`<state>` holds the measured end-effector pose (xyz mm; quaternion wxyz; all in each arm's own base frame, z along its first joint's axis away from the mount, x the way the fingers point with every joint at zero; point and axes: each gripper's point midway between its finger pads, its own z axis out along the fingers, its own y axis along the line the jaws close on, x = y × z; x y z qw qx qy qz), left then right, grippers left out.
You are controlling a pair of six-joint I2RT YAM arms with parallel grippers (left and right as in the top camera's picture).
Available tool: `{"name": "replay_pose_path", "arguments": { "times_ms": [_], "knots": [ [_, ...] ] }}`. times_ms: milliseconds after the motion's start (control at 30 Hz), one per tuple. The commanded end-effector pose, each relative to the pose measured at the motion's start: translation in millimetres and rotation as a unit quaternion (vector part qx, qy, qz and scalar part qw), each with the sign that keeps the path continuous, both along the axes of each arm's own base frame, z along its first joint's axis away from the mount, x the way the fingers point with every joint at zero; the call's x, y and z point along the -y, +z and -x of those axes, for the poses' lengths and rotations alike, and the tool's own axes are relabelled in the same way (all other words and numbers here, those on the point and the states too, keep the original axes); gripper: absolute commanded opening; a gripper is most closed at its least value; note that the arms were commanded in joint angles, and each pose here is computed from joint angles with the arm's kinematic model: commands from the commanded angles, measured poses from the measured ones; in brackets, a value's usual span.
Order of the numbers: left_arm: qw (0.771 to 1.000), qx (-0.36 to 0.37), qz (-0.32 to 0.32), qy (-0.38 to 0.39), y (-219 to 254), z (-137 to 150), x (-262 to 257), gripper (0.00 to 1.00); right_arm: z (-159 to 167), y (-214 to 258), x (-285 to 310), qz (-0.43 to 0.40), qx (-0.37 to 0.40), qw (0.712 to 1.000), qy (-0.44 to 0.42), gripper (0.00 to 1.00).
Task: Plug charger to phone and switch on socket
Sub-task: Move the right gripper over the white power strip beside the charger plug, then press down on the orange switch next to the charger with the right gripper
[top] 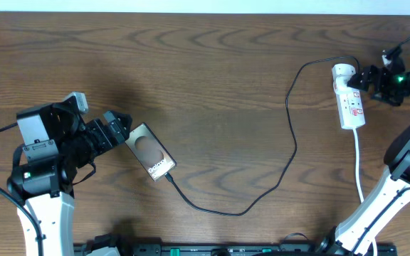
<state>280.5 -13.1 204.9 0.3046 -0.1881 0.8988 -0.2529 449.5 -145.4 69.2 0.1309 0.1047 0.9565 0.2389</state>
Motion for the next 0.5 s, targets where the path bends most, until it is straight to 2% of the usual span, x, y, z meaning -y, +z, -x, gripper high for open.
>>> {"name": "replay_pose_path", "arguments": {
  "times_ms": [0,467],
  "knots": [
    [1.0,0.003,-0.005,0.004,3.8,-2.7,-3.2,0.98,-4.4,-2.6,-12.0,-0.002,0.003,1.0,0.02,0.99],
    [1.0,0.002,-0.004,0.004,3.7,-2.6,-3.1,0.98,-12.2,-5.7,-27.5,0.0,0.007,0.999,0.039,0.99]
  ]
}}
